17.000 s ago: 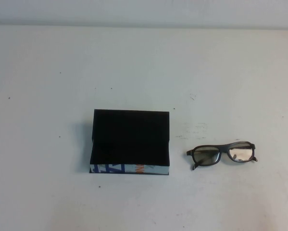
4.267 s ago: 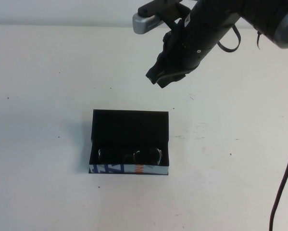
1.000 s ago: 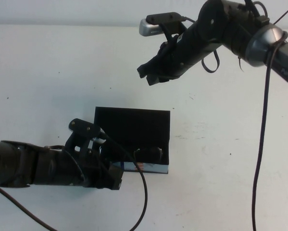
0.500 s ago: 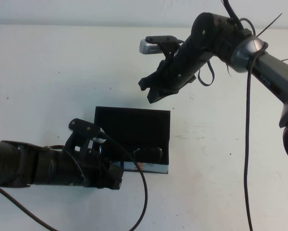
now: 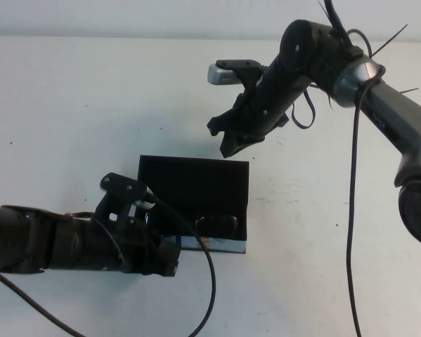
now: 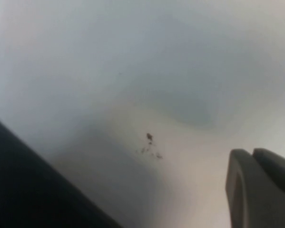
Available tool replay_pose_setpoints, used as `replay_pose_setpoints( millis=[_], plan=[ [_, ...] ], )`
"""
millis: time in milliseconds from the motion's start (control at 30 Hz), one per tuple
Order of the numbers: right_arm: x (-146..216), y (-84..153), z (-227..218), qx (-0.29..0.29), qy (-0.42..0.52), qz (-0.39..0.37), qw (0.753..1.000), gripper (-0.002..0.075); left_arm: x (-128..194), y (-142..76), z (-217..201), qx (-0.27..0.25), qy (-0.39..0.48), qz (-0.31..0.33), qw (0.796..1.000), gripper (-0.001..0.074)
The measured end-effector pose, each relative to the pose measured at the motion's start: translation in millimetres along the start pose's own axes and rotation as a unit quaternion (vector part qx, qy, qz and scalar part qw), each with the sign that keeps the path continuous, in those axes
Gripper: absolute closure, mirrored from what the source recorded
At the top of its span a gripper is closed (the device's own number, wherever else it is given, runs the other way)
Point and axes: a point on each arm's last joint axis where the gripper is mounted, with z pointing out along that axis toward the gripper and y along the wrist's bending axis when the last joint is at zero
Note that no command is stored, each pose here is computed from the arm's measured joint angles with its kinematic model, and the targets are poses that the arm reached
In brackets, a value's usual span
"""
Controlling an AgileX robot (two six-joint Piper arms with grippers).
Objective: Return glasses to glasses case
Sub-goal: Close the glasses case
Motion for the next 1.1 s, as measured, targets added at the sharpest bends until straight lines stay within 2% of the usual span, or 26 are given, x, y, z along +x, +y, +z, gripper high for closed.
replay_pose_setpoints(
  millis=[133,400,1100],
  plan=[
    [1,-5,2,-0.009,0.001,0.012,1.0,0.0734,0,0,0,0.0,0.0,0.0,1.0,0.0739],
    [-1,2,2,-0.047,-0.008,0.025,0.999,0.0734,0,0,0,-0.001,0.0,0.002,1.0,0.0739],
    [9,4,1,-0.055,0.012,0.04,0.998,0.0734,0,1,0,-0.003,0.0,0.003,1.0,0.0739]
  ],
)
